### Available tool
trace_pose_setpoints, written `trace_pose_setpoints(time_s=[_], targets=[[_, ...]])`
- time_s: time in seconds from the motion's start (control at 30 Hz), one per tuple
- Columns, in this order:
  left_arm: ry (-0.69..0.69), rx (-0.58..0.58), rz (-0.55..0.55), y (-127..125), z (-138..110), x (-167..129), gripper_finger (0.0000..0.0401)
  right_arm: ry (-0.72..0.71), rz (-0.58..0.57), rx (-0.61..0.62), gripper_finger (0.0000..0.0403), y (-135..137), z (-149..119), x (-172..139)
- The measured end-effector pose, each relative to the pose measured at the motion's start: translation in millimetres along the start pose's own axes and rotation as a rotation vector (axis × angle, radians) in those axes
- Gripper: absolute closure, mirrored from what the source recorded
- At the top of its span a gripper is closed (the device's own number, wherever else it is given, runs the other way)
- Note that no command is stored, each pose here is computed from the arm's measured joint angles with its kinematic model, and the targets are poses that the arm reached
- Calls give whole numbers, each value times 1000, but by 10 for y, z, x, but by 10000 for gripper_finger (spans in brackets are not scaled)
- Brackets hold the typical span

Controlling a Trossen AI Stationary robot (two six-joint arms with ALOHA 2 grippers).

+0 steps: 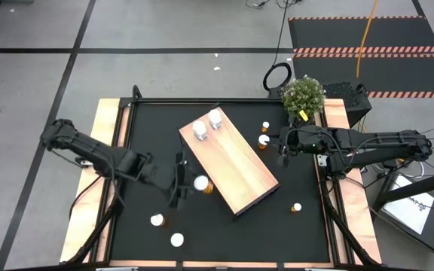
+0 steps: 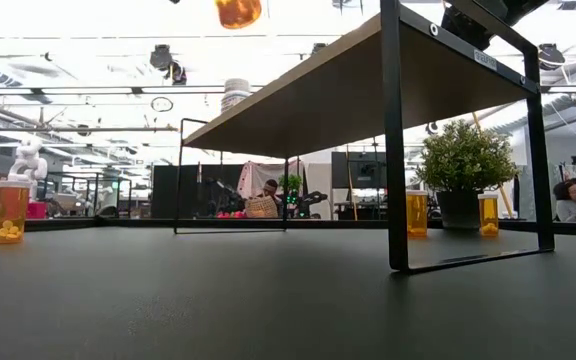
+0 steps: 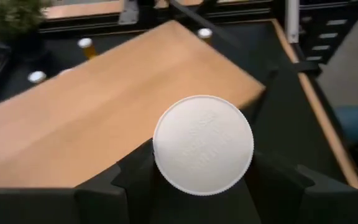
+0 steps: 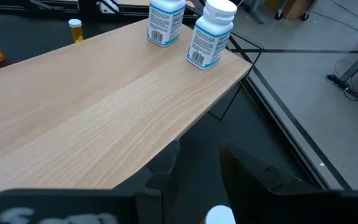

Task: Pick and place medicine bottles onto shelf by color
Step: Put the orange capsule bottle on the shelf

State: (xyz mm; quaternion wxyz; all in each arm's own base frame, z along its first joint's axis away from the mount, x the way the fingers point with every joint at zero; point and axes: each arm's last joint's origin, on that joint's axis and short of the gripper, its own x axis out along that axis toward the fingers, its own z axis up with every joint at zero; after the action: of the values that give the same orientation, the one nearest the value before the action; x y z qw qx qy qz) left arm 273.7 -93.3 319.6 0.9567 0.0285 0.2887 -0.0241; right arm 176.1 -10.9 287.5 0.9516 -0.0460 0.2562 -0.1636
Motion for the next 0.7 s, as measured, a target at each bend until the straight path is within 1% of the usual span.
trace_pose_setpoints(time_s=[0.17, 0.4, 0.53, 0.7], targets=[[-3, 0, 32, 284, 39, 46, 188, 0, 0, -7, 298, -1, 0, 0], [27, 7, 144, 700, 62, 67, 188, 0, -1, -17, 298, -1, 0, 0], [21, -18, 172, 902, 253, -65, 188, 0, -1, -23, 298, -1, 0, 0], [53, 0, 185, 1036, 403, -165, 187, 0, -2, -31, 298, -1, 0, 0]])
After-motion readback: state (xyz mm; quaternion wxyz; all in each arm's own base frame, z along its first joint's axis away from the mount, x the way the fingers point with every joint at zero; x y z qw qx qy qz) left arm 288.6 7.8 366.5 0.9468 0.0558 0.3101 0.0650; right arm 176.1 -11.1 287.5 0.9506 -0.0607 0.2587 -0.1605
